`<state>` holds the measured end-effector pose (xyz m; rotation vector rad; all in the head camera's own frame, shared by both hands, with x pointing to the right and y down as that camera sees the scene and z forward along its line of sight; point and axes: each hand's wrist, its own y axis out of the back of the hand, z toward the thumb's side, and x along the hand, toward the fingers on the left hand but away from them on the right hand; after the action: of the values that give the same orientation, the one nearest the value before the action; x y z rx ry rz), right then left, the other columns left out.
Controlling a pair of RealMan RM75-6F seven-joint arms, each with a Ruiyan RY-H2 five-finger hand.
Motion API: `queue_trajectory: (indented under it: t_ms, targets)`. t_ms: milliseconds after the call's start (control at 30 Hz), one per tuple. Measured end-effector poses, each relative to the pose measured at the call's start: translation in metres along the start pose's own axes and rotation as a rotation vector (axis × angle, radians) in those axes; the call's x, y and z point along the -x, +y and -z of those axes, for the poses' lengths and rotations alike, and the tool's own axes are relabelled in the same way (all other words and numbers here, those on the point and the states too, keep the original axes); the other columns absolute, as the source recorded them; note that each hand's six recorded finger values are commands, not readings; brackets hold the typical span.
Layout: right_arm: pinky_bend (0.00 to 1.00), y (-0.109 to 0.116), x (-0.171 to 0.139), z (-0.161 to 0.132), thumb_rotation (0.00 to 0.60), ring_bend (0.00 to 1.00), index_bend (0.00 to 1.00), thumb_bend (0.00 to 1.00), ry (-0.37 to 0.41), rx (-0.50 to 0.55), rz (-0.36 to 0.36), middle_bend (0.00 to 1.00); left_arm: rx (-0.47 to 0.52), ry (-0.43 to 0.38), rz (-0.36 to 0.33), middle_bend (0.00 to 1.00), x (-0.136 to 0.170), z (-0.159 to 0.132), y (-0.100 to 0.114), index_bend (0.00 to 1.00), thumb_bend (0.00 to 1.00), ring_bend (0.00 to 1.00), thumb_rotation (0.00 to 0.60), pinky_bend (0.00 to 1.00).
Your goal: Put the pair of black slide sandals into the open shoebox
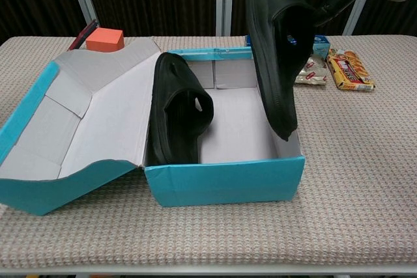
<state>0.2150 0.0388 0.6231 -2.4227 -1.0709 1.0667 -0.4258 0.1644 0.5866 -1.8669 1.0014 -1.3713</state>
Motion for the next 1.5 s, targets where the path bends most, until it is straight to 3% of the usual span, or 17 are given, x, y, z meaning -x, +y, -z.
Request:
queue_trajectory:
  t_ms: [400, 867, 1500]
  targets:
    - [0.58, -0.036, 0.029, 0.015, 0.600, 0.39, 0.48, 0.22, 0.064, 0.117, -0.071, 0.41, -0.019, 0.003, -0.005, 0.09, 0.002, 0.003, 0.001, 0.08, 0.00, 0.00, 0.600, 0.11]
    - [0.58, -0.057, 0.041, 0.029, 0.600, 0.39, 0.49, 0.22, 0.027, 0.053, -0.140, 0.41, -0.006, 0.016, -0.022, 0.09, 0.006, 0.010, 0.002, 0.08, 0.00, 0.00, 0.600, 0.11]
    - [0.58, -0.070, 0.054, 0.025, 0.600, 0.39, 0.49, 0.23, 0.023, -0.055, -0.183, 0.41, 0.008, 0.022, -0.034, 0.09, 0.009, 0.016, 0.003, 0.08, 0.00, 0.00, 0.600, 0.11]
